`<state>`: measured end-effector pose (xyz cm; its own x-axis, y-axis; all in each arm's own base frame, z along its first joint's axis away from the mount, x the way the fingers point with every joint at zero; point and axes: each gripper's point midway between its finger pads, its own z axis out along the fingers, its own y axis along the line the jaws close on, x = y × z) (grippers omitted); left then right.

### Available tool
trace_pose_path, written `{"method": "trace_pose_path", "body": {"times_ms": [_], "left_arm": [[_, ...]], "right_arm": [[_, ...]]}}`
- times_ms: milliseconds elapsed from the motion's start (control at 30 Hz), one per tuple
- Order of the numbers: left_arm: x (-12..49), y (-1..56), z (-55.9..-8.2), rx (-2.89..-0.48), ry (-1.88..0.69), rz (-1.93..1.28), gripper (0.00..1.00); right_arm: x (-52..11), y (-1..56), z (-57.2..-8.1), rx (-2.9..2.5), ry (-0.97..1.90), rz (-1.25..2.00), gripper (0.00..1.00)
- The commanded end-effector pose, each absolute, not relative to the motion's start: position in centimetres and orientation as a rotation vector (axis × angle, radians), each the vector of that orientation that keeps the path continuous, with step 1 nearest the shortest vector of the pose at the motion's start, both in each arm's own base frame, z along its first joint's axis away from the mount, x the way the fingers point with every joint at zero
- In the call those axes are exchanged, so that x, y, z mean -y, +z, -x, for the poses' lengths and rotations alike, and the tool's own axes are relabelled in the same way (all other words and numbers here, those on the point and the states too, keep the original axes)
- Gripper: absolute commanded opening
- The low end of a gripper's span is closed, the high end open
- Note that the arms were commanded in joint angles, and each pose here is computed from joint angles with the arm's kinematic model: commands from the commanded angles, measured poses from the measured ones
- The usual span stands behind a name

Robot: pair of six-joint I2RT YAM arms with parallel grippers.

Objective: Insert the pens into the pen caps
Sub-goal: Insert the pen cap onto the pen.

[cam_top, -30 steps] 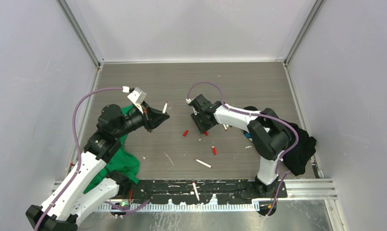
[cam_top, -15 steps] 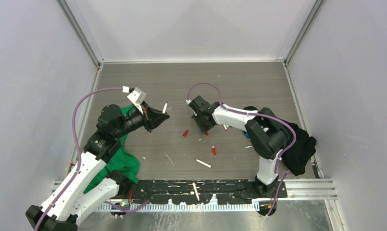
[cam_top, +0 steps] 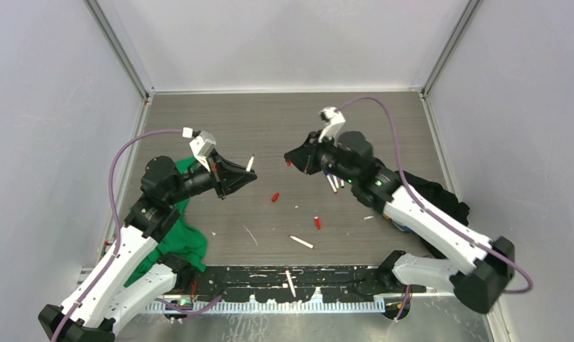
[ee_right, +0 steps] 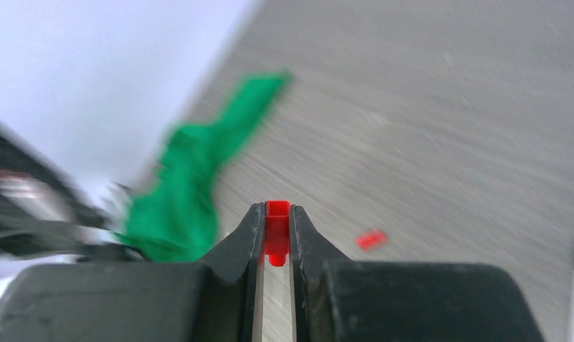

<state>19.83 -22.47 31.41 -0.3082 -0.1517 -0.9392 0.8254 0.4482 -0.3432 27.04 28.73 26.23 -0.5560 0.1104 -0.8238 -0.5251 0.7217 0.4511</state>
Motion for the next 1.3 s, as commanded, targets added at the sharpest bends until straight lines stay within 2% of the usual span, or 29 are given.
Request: {"method": "trace_pose_path", "body": {"times_ms": [0, 167, 467, 1267], "left_arm": [[23.5, 34.9, -17.0, -1.389, -1.237, -0.737, 0.0], [23.8, 35.0, -16.4, -1.372, -1.271, -0.769, 0.0], [24.0, 35.0, -16.3, -1.376, -1.291, -0.777, 0.0], [23.8, 35.2, -16.3, -1.369, -1.283, -0.774, 0.0]], "right_arm": [[-30.9, 37.3, -24.3, -1.52, 1.35, 0.182, 0.01], [-30.4, 42.0, -22.4, -1.257, 1.498, 0.13, 0.01], [-30.9, 44.7, -20.2, -1.079, 1.548, 0.128, 0.01], [-33.5, 44.7, -19.0, -1.093, 1.553, 0.226, 0.01]]}}
